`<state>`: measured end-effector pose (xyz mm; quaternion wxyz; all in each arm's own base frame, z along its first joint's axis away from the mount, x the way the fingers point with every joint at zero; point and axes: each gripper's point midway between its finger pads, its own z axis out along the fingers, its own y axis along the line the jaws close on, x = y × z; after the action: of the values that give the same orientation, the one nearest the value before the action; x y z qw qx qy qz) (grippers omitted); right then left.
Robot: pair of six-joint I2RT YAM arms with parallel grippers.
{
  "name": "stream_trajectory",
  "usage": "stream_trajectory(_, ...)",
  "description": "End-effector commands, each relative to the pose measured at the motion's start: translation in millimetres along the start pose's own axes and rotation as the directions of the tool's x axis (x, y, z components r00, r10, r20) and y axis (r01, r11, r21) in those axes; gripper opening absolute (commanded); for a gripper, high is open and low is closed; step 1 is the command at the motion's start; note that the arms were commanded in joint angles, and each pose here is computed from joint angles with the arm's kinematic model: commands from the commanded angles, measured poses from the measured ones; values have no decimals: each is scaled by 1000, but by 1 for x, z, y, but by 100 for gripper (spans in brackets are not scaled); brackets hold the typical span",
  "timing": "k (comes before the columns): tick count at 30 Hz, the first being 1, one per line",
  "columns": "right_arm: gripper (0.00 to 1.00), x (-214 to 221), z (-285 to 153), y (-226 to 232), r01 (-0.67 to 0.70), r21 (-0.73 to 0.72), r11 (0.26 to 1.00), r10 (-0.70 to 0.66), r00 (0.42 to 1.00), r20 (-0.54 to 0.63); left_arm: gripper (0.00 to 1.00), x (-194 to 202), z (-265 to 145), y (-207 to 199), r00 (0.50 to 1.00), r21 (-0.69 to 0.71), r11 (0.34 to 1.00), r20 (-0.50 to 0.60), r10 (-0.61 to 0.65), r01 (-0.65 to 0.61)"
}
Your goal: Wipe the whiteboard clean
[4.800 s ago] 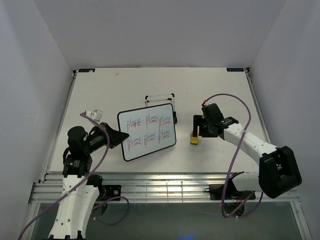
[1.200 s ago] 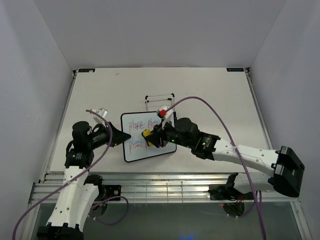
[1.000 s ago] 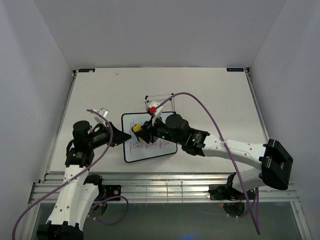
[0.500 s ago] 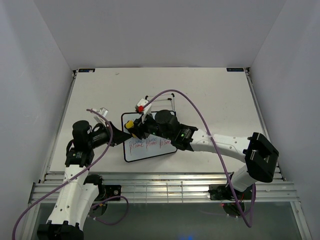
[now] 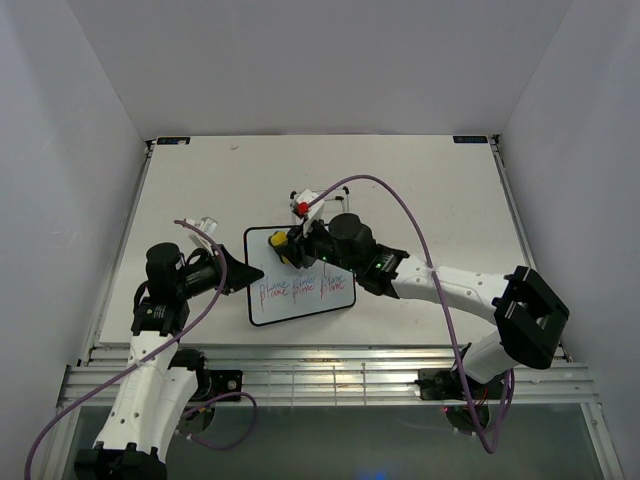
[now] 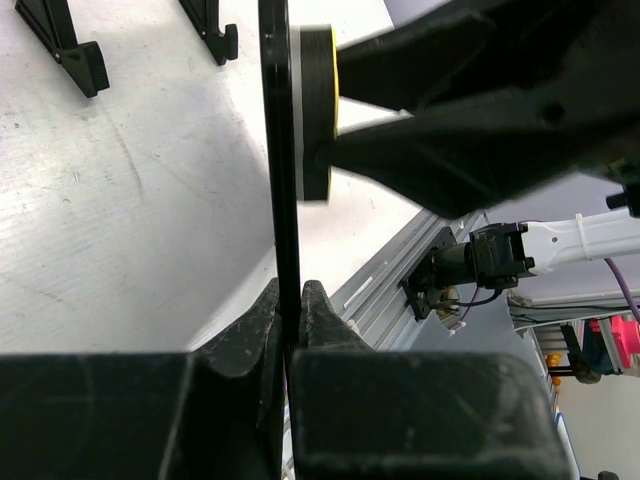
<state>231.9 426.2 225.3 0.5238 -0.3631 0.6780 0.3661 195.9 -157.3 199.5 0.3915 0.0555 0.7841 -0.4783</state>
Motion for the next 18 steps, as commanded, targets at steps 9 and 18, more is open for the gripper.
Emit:
stream_trajectory(9, 31, 3, -2, -18, -77, 51, 996, 79, 996, -36, 0, -6, -9, -49, 991, 214, 968, 8, 134, -132)
stream_trajectory(18, 31, -35, 9, 61, -102, -141, 985, 109, 993, 41, 0, -5, -9, -50, 991, 219, 966, 7, 137, -135)
